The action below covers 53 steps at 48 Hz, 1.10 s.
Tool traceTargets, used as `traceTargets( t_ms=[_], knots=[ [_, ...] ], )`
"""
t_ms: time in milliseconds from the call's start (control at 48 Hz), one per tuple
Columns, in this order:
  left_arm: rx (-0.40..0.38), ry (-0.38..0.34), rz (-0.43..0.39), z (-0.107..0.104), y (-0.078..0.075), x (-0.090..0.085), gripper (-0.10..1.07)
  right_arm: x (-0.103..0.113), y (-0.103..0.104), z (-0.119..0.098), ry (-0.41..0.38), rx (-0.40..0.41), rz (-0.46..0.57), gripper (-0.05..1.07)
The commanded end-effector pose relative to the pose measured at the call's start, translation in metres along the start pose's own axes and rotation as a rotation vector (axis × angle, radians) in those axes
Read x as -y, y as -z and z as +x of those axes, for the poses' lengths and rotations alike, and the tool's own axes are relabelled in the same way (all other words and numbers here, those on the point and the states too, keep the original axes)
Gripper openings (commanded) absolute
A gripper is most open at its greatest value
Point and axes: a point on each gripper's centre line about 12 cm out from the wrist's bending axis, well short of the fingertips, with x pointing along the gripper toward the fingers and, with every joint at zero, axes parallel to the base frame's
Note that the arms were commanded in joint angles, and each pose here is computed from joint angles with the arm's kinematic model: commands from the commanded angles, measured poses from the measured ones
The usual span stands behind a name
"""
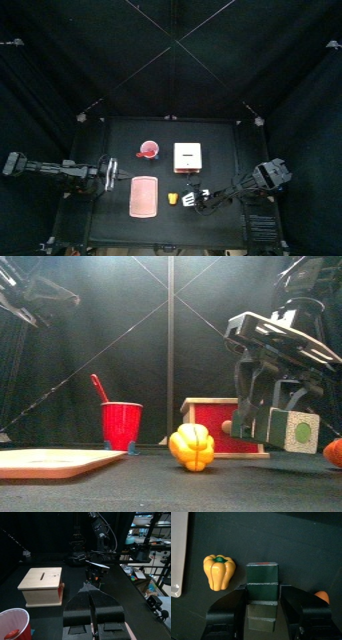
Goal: Place sushi roll on plate
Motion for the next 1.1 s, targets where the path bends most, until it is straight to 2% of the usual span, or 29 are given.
traceTargets(
  t_ms=[0,167,354,583,771,1083],
  knots=[
    [0.012,-0.005,0.001,0.002,-0.005,-0.001,-0.01,-0.01,-0.008,-0.015,-0.052,0.005,0.022,0.5],
    [0.012,-0.005,0.0,0.002,-0.005,-0.001,-0.01,-0.024,-0.019,-0.025,-0.107,0.032,0.024,0.5],
    [0.018,-0.005,0.001,0.0,-0.005,-0.001,-0.01,-0.047,-0.034,-0.038,-0.173,0.049,0.077,0.5],
    [0.026,-0.015,0.001,-0.003,-0.004,-0.003,-0.01,-0.084,-0.05,-0.044,-0.25,0.094,0.079,0.5],
    [0.03,-0.043,-0.002,-0.008,-0.001,-0.008,-0.01,-0.118,-0.06,-0.036,-0.314,0.144,0.051,0.5],
    [0.008,-0.073,-0.014,-0.011,0.002,-0.013,-0.01,-0.156,-0.065,-0.009,-0.331,0.151,0.083,0.5]
  ],
)
